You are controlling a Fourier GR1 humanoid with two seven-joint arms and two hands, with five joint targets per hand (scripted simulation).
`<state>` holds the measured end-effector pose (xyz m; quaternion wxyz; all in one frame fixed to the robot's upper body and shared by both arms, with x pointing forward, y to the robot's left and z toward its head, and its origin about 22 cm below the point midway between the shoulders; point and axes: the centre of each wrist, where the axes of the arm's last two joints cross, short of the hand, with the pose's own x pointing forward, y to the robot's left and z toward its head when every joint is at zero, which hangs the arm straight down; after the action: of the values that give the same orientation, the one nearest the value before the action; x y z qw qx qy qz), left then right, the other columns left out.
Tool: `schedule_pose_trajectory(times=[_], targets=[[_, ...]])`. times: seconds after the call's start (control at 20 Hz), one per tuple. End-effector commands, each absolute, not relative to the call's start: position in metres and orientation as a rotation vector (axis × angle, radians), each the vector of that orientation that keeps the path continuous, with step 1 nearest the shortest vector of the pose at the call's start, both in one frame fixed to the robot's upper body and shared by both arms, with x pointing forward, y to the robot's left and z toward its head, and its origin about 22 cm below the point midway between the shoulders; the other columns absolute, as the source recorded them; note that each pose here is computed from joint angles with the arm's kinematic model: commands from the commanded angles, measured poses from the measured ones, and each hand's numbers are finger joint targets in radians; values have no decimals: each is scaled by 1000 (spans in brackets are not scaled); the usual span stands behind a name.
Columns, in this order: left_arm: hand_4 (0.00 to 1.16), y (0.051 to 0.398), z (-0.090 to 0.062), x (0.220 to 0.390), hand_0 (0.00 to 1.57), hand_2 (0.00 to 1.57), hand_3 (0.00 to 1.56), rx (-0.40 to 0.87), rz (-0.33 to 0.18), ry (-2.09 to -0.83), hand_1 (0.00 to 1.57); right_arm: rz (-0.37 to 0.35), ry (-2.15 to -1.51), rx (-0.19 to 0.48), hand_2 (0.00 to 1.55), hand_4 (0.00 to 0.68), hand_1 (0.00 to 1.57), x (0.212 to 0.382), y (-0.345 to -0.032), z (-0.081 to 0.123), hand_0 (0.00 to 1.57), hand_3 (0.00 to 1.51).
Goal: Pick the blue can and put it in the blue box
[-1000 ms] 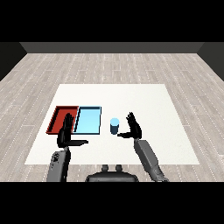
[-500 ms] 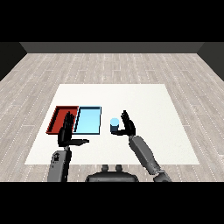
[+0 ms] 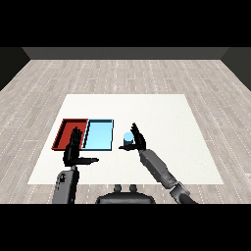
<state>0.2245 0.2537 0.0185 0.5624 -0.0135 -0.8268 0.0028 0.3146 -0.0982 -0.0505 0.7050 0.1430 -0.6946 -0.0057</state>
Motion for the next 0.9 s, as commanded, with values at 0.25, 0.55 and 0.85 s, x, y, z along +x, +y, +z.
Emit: schedule_pose_trajectory(times=[0.25, 0.55, 0.85], targets=[[0, 241, 28, 241, 0, 0, 0, -36, 30, -1943, 0, 3, -1508, 306, 0, 0, 0, 326, -80, -50, 0, 0], [0, 258, 21, 224, 0, 0, 0, -35, 25, -1962, 0, 32, -1495, 310, 0, 0, 0, 319, -71, -61, 0, 0], [0, 269, 24, 224, 0, 0, 0, -35, 31, -1940, 0, 38, -1480, 311, 0, 0, 0, 318, -64, -58, 0, 0]])
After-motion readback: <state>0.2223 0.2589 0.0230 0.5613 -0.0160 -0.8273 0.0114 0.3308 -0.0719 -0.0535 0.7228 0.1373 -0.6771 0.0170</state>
